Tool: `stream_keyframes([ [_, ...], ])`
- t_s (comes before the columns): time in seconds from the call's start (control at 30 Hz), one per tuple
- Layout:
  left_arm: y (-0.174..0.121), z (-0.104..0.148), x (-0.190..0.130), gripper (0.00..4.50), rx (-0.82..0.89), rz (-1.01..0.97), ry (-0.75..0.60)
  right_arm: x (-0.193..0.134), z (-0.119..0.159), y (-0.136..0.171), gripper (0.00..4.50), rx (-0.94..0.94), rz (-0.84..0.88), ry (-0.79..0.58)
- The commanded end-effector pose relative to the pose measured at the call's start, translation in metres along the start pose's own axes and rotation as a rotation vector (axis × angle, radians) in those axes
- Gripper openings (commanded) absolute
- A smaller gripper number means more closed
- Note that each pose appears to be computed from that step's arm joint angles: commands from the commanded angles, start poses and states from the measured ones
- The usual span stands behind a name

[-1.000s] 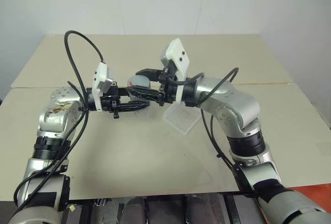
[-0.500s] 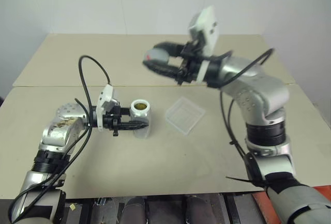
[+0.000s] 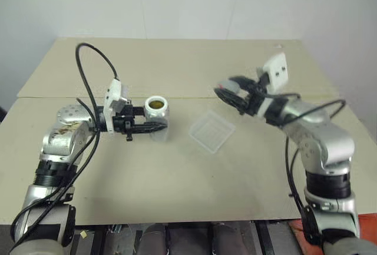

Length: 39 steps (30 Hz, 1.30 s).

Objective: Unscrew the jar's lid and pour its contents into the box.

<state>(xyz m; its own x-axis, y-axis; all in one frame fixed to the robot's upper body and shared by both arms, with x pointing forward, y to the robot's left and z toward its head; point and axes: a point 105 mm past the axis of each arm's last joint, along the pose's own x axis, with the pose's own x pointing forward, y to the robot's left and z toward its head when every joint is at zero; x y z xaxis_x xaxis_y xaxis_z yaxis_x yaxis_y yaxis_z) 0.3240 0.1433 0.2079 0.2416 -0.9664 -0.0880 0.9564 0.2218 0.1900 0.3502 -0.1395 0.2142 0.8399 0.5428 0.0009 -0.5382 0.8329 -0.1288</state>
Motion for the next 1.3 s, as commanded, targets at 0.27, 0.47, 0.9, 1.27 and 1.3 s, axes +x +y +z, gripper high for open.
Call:
stream_keyframes([
  [0.27,0.012,0.016,0.018,1.94,0.070,0.063,-0.050,-0.020,-0.075,-0.059,2.77,0.099,-0.469,0.154],
  [0.47,0.013,0.017,0.022,1.94,0.076,0.080,-0.052,-0.014,-0.108,-0.061,2.77,0.104,-0.494,0.239],
  [0.9,0.020,0.016,0.036,1.94,0.128,0.116,-0.029,-0.048,-0.067,-0.037,4.47,0.021,-0.180,0.289],
  [1.27,0.044,0.015,0.084,1.94,0.870,0.214,0.199,-0.069,0.011,-0.004,4.47,0.003,0.315,0.282],
  [1.3,0.048,0.018,0.091,1.94,1.014,0.233,0.235,-0.071,0.013,0.002,4.47,0.016,0.371,0.309],
])
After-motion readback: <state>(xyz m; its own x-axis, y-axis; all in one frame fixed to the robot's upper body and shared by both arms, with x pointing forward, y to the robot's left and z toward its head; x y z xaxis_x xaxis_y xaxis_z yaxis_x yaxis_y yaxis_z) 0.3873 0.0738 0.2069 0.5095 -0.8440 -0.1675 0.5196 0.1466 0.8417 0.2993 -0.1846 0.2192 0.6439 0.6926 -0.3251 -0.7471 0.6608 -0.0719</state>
